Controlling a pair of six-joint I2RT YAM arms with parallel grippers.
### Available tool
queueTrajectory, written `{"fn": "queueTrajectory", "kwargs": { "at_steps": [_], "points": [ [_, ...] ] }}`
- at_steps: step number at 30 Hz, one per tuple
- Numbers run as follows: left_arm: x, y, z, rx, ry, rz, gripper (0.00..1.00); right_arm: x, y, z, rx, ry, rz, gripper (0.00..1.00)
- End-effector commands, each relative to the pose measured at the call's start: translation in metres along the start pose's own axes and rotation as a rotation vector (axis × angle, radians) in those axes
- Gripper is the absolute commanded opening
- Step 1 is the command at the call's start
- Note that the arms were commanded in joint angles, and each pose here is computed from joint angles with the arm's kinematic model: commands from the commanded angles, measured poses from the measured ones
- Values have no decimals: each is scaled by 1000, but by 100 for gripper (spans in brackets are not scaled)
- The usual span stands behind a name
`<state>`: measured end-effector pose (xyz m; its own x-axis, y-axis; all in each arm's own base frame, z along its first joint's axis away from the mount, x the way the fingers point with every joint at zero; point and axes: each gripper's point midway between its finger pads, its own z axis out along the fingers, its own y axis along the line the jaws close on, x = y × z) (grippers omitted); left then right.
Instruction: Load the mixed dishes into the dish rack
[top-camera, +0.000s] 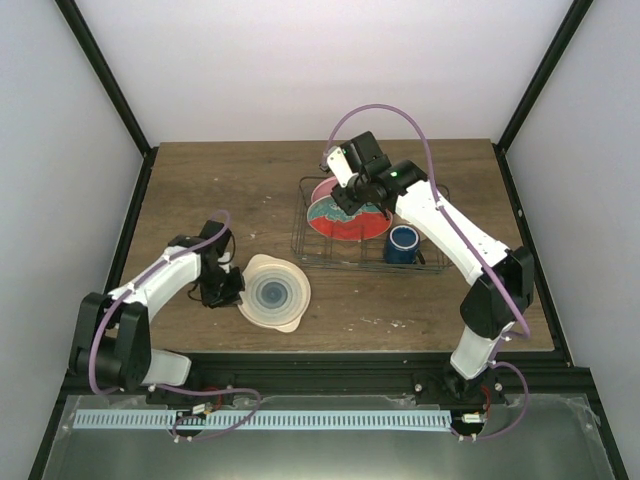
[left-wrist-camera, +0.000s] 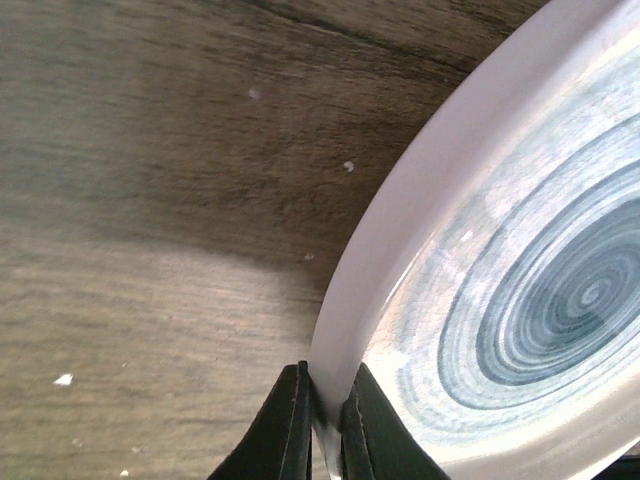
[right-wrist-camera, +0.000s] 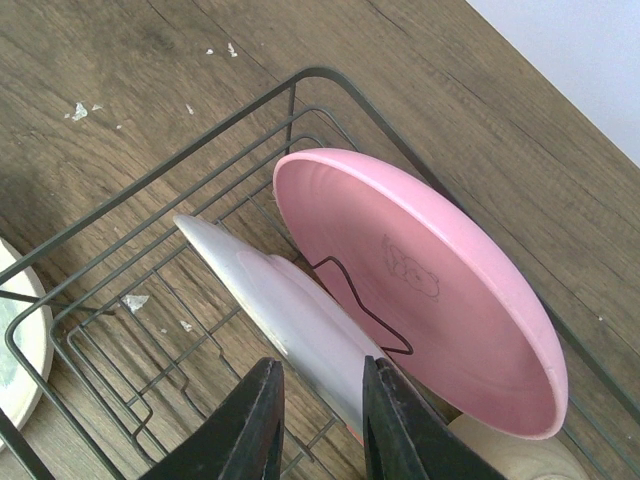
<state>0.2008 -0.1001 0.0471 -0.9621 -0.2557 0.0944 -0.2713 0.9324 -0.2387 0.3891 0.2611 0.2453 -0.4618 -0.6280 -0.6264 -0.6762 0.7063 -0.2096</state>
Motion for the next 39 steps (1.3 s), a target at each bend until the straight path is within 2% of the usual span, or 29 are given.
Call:
{"fn": "queueTrajectory", "kwargs": {
  "at_steps": [1,11,22,31,39],
  "points": [
    [-9,-15,-32,92,-67,-34,0,-2,9,3,-33,-1,-12,24],
    [7,-7,-57,148,-86,-100,0,2,27,11,-133,-2,2,25],
    [13,3,-87,143,-153,-135,0,0,55,22,-294,-17,31,38],
    [10,1,-102,136,-178,-132,0,-4,32,19,-185,-25,-2,40],
    [3,-11,-126,155,-199,-97,0,-25,20,5,-181,-91,13,61]
  ]
}}
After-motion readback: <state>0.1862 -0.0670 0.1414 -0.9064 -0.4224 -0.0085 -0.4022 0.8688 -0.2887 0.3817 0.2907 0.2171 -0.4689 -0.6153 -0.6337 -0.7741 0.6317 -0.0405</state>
